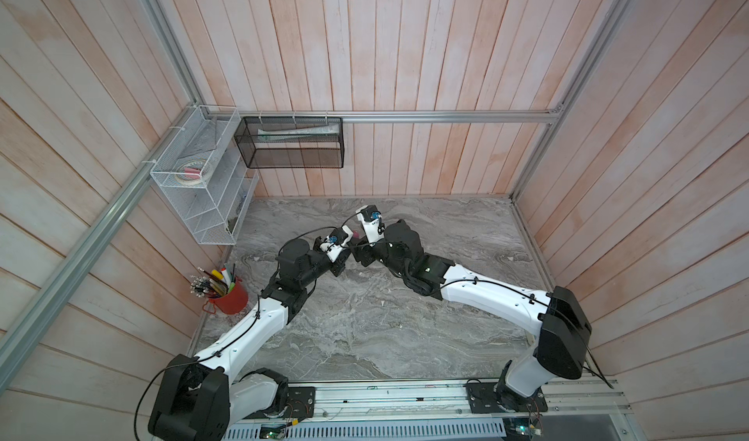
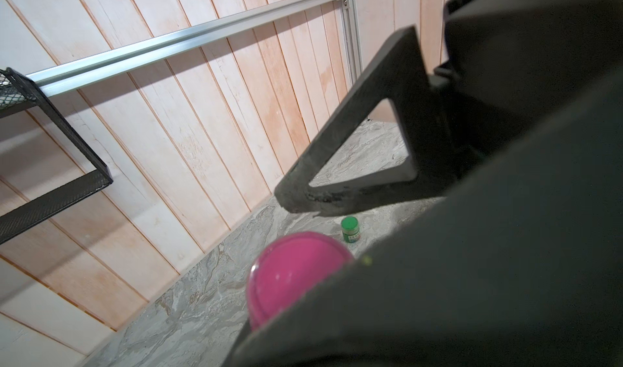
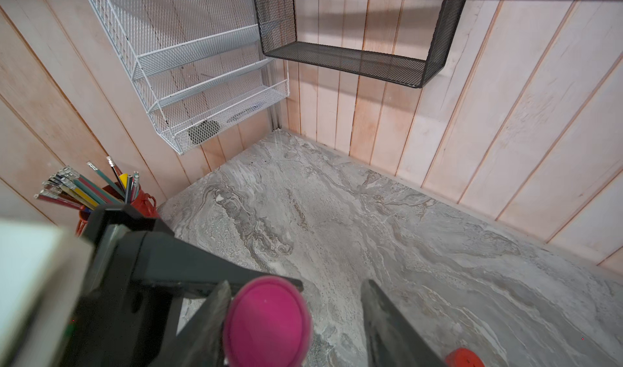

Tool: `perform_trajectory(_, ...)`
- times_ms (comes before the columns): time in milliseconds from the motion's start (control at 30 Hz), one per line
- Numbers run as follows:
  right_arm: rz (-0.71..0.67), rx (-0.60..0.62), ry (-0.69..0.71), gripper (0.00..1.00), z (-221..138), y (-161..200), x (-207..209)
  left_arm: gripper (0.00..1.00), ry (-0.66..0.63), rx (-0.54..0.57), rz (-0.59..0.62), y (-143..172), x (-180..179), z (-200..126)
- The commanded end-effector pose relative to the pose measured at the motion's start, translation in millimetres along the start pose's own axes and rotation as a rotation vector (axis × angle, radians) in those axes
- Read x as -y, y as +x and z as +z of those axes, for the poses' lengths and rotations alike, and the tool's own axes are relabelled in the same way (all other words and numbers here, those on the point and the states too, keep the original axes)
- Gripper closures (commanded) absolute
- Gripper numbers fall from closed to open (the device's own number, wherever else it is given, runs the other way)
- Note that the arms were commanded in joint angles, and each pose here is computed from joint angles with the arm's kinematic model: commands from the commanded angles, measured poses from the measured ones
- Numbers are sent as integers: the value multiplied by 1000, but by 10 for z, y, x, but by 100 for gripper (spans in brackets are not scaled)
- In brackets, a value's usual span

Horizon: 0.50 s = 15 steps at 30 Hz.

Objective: Close the paint jar lid
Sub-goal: Screw the lid onto the paint jar.

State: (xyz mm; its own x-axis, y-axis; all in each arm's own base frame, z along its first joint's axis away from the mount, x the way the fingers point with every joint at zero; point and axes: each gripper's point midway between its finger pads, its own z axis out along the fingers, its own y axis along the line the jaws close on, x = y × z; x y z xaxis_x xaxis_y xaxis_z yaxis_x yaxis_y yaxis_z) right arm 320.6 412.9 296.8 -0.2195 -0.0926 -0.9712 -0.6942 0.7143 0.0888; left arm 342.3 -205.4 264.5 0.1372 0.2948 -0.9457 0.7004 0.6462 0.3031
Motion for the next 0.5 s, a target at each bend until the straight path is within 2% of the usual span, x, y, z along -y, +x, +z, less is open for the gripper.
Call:
perform_trajectory(0, -24, -100, 52, 28, -111, 363, 150, 70, -32, 135, 64, -391, -76, -30)
perform_trajectory(200, -9, -88, -18, 21, -434, 291, 153, 70, -7, 108, 28, -275, -72, 53)
perform_trajectory(333, -12, -55, -75, 20, -697, 234, 195, 70, 29, 88, 13, -212, -33, 90)
perform_trajectory(467, 9, 36, -173, 21, -963, 118, 348, 70, 165, 111, 2, -220, 149, 70)
